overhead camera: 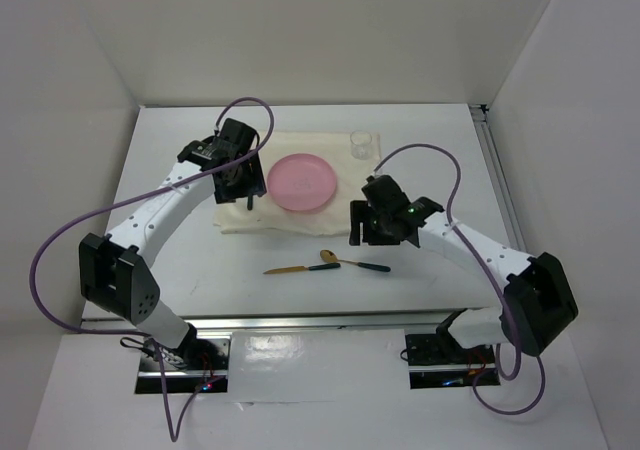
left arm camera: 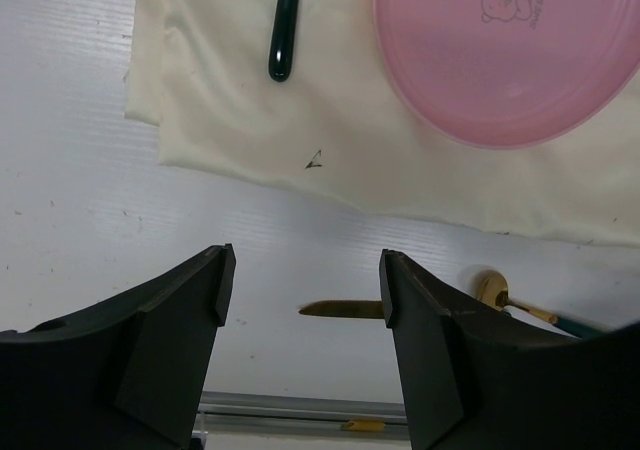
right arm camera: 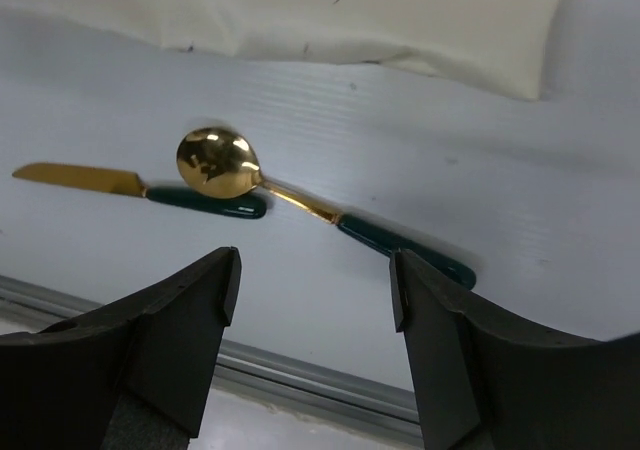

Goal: Set the dinner table for one person

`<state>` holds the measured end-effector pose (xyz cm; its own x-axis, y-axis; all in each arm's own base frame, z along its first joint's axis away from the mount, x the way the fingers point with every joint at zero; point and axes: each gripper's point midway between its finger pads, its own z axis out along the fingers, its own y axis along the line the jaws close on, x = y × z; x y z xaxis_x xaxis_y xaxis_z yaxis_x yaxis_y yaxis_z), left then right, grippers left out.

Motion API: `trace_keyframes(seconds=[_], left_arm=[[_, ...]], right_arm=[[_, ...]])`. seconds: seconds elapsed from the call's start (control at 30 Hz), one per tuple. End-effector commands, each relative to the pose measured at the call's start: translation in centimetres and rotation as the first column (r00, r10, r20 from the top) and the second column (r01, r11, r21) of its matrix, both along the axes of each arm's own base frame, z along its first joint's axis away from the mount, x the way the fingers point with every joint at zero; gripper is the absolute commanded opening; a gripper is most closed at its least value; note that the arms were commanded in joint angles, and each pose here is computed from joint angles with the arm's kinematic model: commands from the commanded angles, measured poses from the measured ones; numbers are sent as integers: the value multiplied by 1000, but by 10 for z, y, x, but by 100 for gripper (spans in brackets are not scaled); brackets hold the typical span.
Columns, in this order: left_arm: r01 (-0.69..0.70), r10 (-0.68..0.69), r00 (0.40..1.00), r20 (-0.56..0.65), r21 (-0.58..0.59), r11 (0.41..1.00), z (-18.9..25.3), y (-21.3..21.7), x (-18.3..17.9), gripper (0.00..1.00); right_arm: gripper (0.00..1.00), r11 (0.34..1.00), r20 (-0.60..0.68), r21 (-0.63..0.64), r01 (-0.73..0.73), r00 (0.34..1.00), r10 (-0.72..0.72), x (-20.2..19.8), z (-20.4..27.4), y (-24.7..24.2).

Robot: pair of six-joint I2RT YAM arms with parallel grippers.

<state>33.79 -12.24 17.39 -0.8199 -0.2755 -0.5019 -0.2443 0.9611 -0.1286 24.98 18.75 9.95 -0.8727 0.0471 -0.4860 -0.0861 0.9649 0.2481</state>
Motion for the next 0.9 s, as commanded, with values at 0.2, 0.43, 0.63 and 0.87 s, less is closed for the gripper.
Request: trace_keyframes(seconds=[0.2,0.43,0.63,0.87], left_arm=[[-20,20,999,32,1,1000,5,-1,7,77],[-24,24,999,27,12,1000,4,2,5,77],[-33,33,999,25,30,999,6,7,2,77],[-38,37,999,29,37,999,6,8,2,77]], right_arm=[[72,885,-7,-79,-459,888,460,-39,-19,60],[65,743,31,-191,-641,753,658,-50,-32,114],[63,666,64,-293,-686,681,730,-33,-39,129],[63,632,85,-301,-714,640,764,-26,-53,144]])
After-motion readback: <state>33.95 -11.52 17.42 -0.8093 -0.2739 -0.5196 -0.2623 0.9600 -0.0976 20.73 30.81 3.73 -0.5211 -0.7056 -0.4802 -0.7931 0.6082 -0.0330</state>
